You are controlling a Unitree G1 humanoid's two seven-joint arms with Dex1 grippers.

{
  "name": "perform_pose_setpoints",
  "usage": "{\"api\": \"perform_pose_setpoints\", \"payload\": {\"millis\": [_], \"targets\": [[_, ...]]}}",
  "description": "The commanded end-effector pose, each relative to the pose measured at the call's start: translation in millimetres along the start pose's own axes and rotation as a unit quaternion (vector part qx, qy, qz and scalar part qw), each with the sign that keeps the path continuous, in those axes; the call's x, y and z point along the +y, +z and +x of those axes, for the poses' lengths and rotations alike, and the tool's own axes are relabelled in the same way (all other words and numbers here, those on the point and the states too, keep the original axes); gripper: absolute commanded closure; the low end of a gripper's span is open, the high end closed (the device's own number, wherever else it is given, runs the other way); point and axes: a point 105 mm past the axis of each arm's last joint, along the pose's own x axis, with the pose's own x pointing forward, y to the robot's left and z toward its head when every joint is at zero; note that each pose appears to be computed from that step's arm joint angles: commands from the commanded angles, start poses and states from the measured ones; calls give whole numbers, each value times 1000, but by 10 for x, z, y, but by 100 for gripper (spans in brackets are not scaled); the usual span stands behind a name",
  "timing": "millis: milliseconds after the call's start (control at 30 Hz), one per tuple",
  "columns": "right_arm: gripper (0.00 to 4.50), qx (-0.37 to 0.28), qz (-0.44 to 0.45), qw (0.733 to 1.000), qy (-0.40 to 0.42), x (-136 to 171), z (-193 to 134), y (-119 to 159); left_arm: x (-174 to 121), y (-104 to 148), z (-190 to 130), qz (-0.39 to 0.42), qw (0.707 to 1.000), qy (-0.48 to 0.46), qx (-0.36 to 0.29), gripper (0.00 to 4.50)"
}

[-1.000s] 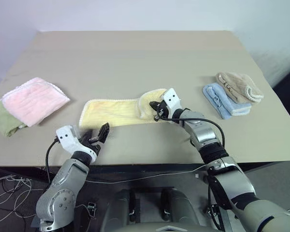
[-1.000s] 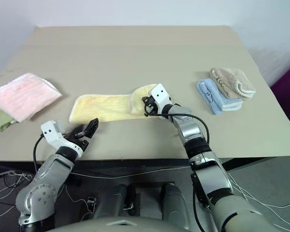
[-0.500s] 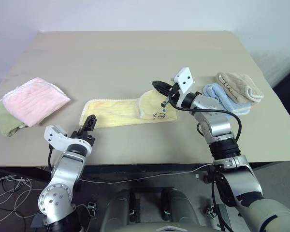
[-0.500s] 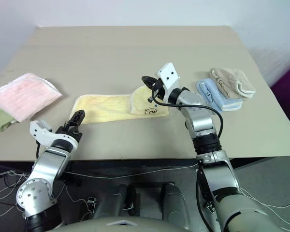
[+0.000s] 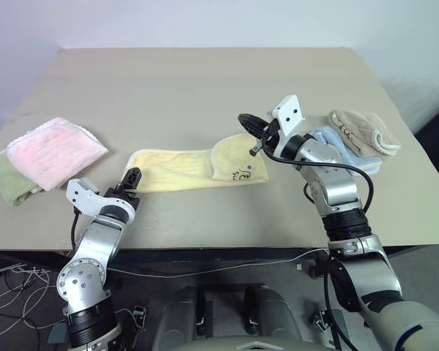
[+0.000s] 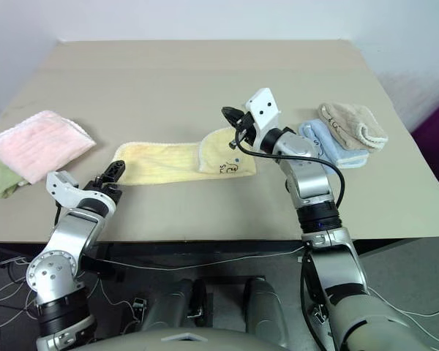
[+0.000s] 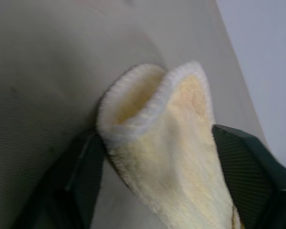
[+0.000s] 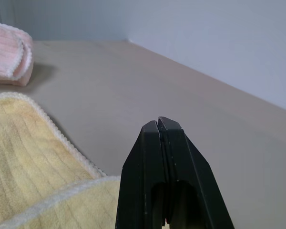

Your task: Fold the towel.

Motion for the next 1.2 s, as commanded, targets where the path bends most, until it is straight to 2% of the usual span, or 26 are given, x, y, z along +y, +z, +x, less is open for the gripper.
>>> {"api": "perform_pose_setpoints", "payload": {"millis": [33,200,267,467,667,867,1000,1200], "targets": [[450,-28,-18,999,-8,-46,-28,182,59,25,19,-2,1000,10,-1,230],[450,-27,-21,999,-8,-37,-42,168,64,50,36,-1,1000,8,-3,402],[450,-26,-22,999,-8,-27,-45,163,51,63,43,-5,1000,5,-4,447],[450,-19,-27,999,4,36,-58,125,-59,172,60,7,1000,-19,-12,447],[450,-5,-35,999,18,87,-114,52,-217,786,-3,68,993,-66,-77,447],[450,2,-41,999,10,60,-161,23,-574,1033,-92,169,973,-137,-78,447],[450,7,-43,999,2,38,-194,4,-950,891,-153,250,942,-218,-45,447],[450,8,-45,999,-8,24,-229,1,-1465,303,-256,336,871,-356,29,447]]}}
